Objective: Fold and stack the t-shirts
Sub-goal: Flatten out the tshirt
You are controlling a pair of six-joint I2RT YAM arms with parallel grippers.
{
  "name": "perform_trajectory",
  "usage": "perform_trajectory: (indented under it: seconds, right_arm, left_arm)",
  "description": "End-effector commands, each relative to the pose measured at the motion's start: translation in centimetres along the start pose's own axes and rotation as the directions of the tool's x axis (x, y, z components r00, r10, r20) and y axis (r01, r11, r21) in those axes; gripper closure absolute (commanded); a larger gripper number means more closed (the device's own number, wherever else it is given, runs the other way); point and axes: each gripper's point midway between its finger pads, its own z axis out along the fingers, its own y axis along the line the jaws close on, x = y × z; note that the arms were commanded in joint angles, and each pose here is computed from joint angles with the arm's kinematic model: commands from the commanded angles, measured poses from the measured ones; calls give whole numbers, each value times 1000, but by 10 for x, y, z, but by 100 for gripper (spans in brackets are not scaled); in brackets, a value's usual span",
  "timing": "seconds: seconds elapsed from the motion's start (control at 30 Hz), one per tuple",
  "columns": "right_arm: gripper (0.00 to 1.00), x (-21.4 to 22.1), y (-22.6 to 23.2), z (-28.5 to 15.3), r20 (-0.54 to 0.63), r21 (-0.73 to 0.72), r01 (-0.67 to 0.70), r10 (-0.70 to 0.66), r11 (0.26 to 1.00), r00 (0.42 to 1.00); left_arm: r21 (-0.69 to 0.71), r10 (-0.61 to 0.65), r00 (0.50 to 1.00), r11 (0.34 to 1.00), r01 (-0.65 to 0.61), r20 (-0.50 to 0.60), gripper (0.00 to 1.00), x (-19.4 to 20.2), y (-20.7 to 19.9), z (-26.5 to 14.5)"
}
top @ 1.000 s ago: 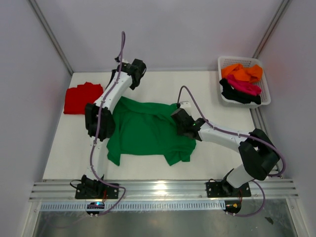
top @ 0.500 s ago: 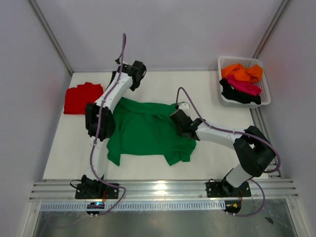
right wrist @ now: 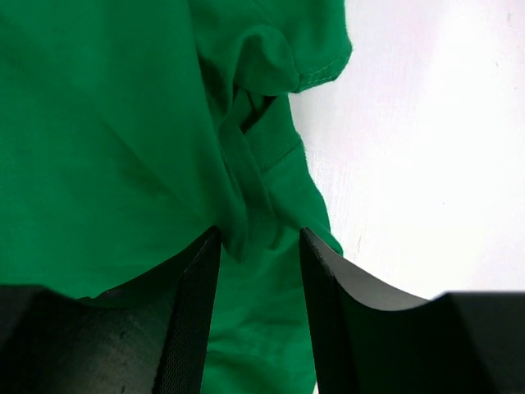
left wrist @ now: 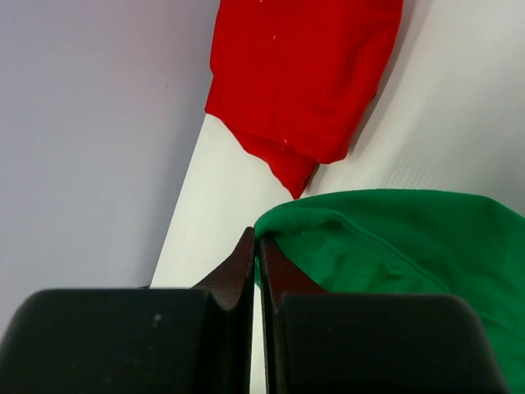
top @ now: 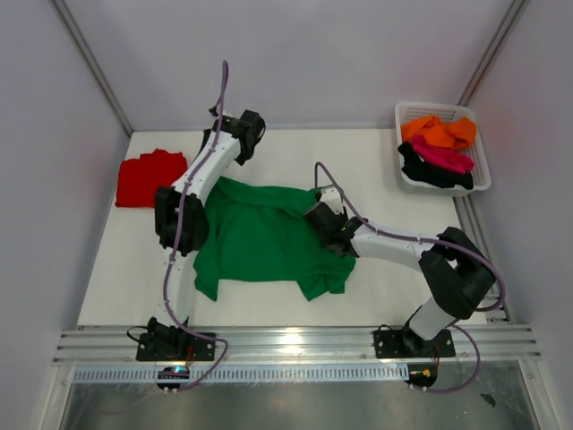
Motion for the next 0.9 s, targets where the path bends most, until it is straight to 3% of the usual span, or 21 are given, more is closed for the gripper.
perform_trajectory:
  seconds: [0.0,0.3,0.53,0.63,0.73,0.87]
  right_arm:
    - [52,3,1,10,6,31,55,-55,998,998]
    - [53,4,16,15,-11,-21,101,-101,995,995]
    - [53,-11,20,-1,45,-49,80,-78,996,996]
    - [60,-11,22,5,36,-38,114,-112,993,993]
    - [80,-13,26,9,43,-42,121,-119,992,992]
    - [88,-20,30,11,54,-43,127,-125,991,991]
  left_arm:
    - [-12,4,1000,1000,-4,-1,100,-1,22,-9]
    - [-9,5,1000,1000,-5,-4,100,-1,21,-8]
    - [-3,19,1000,1000,-19,-20,100,4,14,-5]
    - [1,12,1000,1000,-12,-19,100,3,14,-5]
    - [-6,13,1000,1000,-13,-18,100,3,16,-6]
    - [-10,13,1000,1000,-13,-16,100,5,18,-6]
